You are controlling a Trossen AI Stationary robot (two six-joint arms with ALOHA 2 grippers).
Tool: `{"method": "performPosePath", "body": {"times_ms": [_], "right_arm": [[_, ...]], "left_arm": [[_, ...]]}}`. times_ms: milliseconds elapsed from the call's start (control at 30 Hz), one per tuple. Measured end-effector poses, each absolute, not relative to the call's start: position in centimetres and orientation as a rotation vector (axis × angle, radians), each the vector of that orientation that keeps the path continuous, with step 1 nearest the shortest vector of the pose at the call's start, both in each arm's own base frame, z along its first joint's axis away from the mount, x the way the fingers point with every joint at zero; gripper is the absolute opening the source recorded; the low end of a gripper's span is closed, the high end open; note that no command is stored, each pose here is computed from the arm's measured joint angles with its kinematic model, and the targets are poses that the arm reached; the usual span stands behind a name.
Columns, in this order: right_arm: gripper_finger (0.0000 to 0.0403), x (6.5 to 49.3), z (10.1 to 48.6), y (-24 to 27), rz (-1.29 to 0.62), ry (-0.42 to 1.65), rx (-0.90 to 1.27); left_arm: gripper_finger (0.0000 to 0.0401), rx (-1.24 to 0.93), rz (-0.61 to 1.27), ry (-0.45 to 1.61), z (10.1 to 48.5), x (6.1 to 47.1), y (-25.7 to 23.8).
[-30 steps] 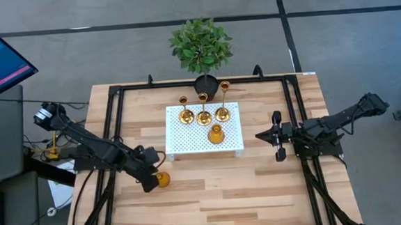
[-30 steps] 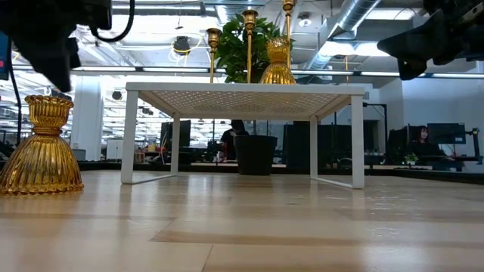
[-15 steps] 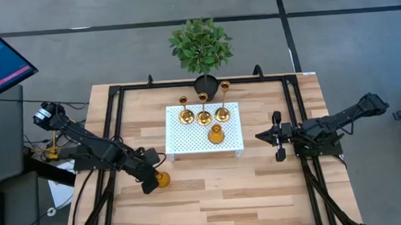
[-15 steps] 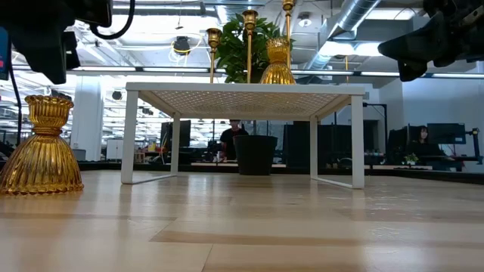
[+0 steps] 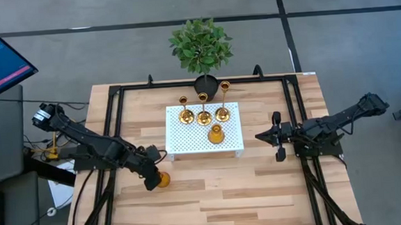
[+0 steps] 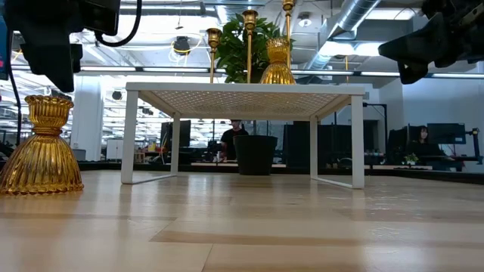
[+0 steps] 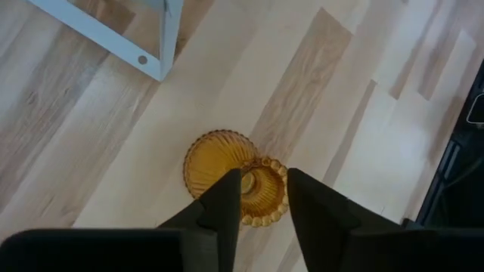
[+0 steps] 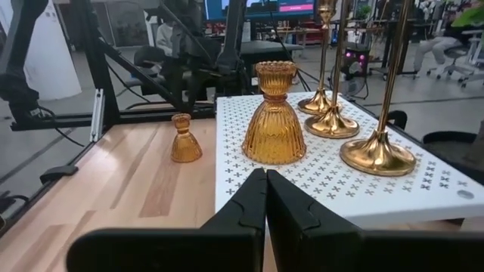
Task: Pick & Place candle stick holders
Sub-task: Put the orange glass candle holder on the shelf
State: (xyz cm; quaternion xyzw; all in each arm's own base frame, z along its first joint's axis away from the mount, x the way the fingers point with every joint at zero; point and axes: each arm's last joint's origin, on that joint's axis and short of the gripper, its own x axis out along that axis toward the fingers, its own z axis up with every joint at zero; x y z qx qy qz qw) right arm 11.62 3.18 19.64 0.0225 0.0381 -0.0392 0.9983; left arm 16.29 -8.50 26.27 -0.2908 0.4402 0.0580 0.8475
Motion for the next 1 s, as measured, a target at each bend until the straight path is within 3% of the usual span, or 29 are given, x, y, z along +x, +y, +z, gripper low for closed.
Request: {"method": "performPosePath", "body": {"times_ms": [500, 767, 1000], "right_arm": [[0.0000, 11.6, 19.2, 3.2, -0.076, 0.116, 0.054], [0.0000, 11.5, 18.7, 3.2, -0.080, 0.168, 0.038], [0.0000, 11.5, 18.7, 3.2, -0.084, 0.169, 0.082]], "left_arm": [[0.0176, -0.565, 0.172, 1.006, 24.7, 17.5, -9.1], [0.0163, -0.557, 0.184, 1.023, 24.3, 17.7, -9.2], [0.0124, -0.578, 0.202, 1.029, 23.9, 17.6, -9.2]]}}
